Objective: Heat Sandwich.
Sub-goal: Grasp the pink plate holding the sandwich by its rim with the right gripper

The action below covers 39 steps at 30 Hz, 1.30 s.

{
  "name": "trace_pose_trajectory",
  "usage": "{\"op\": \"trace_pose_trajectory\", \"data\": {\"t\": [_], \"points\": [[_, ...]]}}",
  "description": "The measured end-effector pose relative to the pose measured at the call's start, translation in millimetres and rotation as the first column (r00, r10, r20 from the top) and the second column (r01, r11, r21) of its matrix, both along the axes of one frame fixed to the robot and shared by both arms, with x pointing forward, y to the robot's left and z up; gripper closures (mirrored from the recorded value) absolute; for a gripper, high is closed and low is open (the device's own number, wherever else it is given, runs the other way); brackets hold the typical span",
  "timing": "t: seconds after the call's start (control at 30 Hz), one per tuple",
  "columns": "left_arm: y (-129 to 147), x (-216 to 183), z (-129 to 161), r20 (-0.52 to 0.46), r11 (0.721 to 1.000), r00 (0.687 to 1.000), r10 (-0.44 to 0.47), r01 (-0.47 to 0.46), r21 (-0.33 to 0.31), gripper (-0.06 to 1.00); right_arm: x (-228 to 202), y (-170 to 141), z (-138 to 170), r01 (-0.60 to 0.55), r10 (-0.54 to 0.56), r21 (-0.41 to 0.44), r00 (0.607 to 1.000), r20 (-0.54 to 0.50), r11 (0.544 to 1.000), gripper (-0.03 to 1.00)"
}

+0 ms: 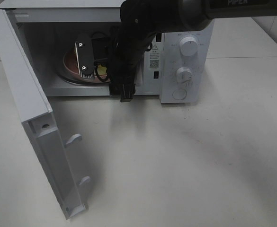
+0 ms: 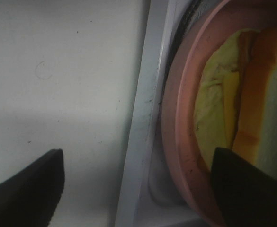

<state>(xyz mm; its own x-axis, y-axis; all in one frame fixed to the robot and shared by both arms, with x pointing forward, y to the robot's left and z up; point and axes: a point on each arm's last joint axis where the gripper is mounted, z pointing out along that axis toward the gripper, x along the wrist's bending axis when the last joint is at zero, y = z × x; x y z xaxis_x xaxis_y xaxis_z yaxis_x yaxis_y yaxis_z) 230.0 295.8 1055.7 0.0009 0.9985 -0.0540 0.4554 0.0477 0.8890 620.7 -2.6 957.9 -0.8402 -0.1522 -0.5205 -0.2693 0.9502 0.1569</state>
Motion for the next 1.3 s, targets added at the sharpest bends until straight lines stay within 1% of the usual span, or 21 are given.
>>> {"op": "trace_pose_trajectory", "data": {"t": [0.17, 0.5, 0.83, 0.93, 1.0, 1.03, 1.07, 1.13, 1.17, 1.2, 1.23, 1.3], "points": [[0, 0, 0, 0.0, 1.0, 1.0, 0.0, 0.0, 0.0, -0.01, 12, 10, -6, 0.002, -0.002, 0.01, 1.0, 0.013, 1.0, 0.16], [0, 0, 0, 0.0, 1.0, 1.0, 0.0, 0.0, 0.0, -0.01, 29, 23, -21, 0.013, -0.013, 0.008, 1.0, 0.0, 1.0, 0.18], [0, 0, 0, 0.0, 1.0, 1.0, 0.0, 0.0, 0.0, -0.01, 30, 25, -38, 0.037, -0.037, 0.014, 0.998, -0.042, 0.999, 0.2], [0, 0, 0, 0.0, 1.0, 1.0, 0.0, 0.0, 0.0, -0.01, 30, 25, -37, 0.064, -0.062, 0.029, 0.997, -0.051, 0.998, 0.23], [0, 0, 0, 0.0, 1.0, 1.0, 0.0, 0.0, 0.0, -0.01, 30, 25, -37, 0.084, -0.082, 0.038, 0.995, -0.058, 0.996, 0.3], [0, 0, 0, 0.0, 1.0, 1.0, 0.0, 0.0, 0.0, -0.01, 30, 25, -37, 0.084, -0.082, 0.038, 0.995, -0.058, 0.996, 0.3], [0, 0, 0, 0.0, 1.0, 1.0, 0.0, 0.0, 0.0, -0.01, 31, 24, -37, 0.094, -0.092, 0.042, 0.994, -0.061, 0.995, 0.41], [0, 0, 0, 0.0, 1.0, 1.0, 0.0, 0.0, 0.0, -0.01, 32, 24, -37, 0.104, -0.101, 0.05, 0.993, -0.059, 0.993, 0.56], [0, 0, 0, 0.0, 1.0, 1.0, 0.0, 0.0, 0.0, -0.01, 32, 24, -36, 0.119, -0.116, 0.059, 0.991, -0.063, 0.991, 0.77], [0, 0, 0, 0.0, 1.0, 1.0, 0.0, 0.0, 0.0, -0.01, 32, 24, -36, 0.119, -0.116, 0.059, 0.991, -0.063, 0.991, 0.77], [0, 0, 0, 0.0, 1.0, 1.0, 0.0, 0.0, 0.0, -0.01, 32, 24, -36, 0.125, -0.121, 0.062, 0.991, -0.065, 0.99, 0.84], [0, 0, 0, 0.0, 1.0, 1.0, 0.0, 0.0, 0.0, -0.01, 31, 24, -37, 0.129, -0.125, 0.061, 0.99, -0.071, 0.99, 0.92]]}}
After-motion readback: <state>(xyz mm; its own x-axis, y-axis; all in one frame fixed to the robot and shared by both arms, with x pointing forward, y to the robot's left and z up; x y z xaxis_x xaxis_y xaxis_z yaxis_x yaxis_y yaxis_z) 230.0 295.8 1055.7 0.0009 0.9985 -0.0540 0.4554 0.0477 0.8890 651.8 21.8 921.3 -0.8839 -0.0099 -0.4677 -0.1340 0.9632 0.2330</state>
